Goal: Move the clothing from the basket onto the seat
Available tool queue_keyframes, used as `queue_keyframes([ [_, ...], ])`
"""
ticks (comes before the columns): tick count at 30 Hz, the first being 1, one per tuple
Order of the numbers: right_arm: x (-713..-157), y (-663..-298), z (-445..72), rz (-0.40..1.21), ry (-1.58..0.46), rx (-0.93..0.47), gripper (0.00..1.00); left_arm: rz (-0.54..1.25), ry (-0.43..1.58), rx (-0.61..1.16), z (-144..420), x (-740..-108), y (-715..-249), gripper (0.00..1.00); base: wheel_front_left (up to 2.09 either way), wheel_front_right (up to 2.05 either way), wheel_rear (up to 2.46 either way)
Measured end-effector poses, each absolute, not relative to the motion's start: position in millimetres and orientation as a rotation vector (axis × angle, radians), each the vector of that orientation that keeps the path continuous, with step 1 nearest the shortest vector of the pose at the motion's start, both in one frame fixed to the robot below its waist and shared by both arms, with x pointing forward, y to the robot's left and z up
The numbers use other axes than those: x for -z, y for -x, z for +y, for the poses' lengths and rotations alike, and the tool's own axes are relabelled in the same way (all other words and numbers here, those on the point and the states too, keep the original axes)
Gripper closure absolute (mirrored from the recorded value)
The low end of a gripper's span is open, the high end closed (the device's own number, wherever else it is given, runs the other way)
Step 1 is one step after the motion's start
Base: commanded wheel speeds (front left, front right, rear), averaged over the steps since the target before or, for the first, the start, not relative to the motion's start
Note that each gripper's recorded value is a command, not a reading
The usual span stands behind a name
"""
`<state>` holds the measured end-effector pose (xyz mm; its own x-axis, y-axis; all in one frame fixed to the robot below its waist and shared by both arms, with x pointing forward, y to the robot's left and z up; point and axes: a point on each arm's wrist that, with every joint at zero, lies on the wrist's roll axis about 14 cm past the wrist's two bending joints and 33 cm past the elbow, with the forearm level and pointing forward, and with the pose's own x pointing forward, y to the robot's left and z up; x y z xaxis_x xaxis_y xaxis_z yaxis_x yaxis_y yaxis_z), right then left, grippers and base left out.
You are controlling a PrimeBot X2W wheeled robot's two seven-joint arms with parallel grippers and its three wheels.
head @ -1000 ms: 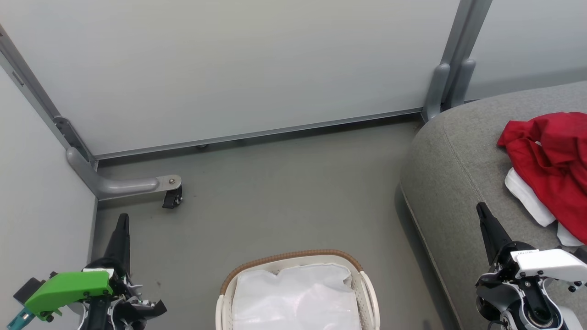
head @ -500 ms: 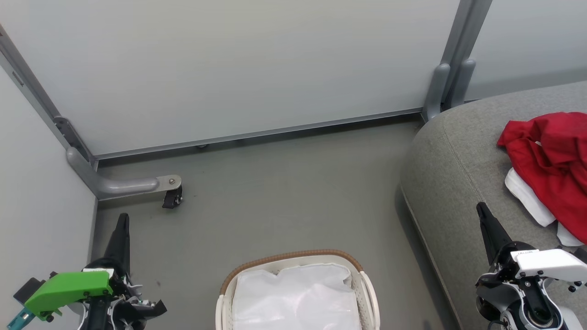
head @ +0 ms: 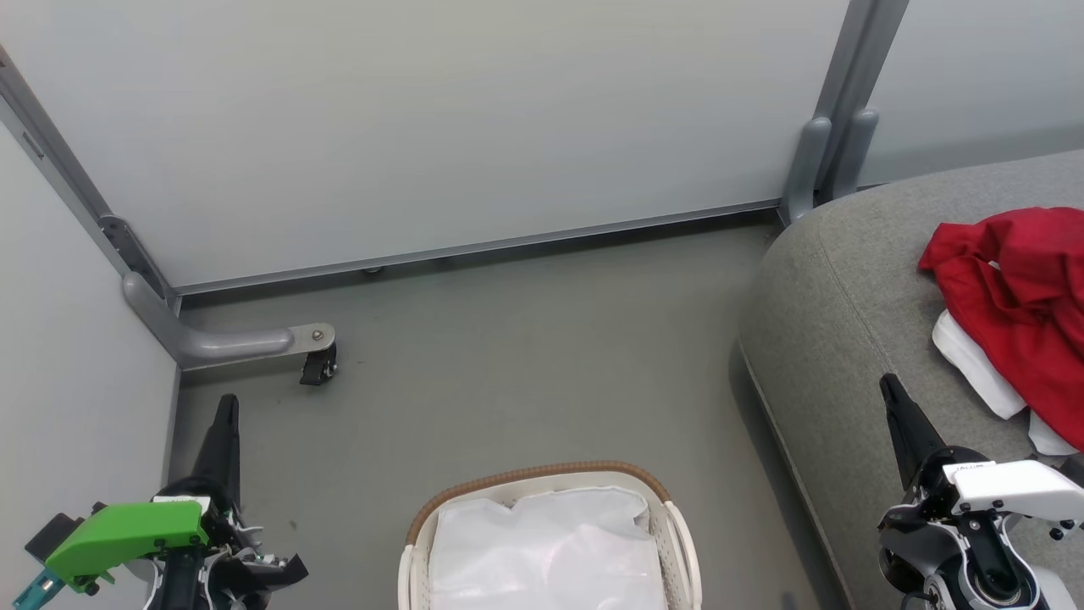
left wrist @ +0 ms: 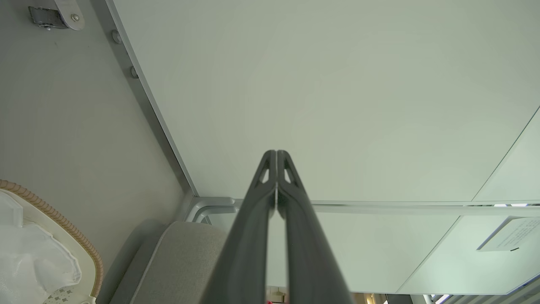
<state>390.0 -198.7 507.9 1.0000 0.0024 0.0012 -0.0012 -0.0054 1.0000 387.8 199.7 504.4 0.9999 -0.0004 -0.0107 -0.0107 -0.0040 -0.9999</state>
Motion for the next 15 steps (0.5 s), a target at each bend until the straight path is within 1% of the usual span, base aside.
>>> queue_keyframes([
  [15, -507.9, -390.0, -198.7, 0.001, -1.576, -0.003, 1.00, 0.009, 1.575, -0.008, 199.7, -504.4, -387.8, 1.00, 0.00, 0.00, 0.00],
])
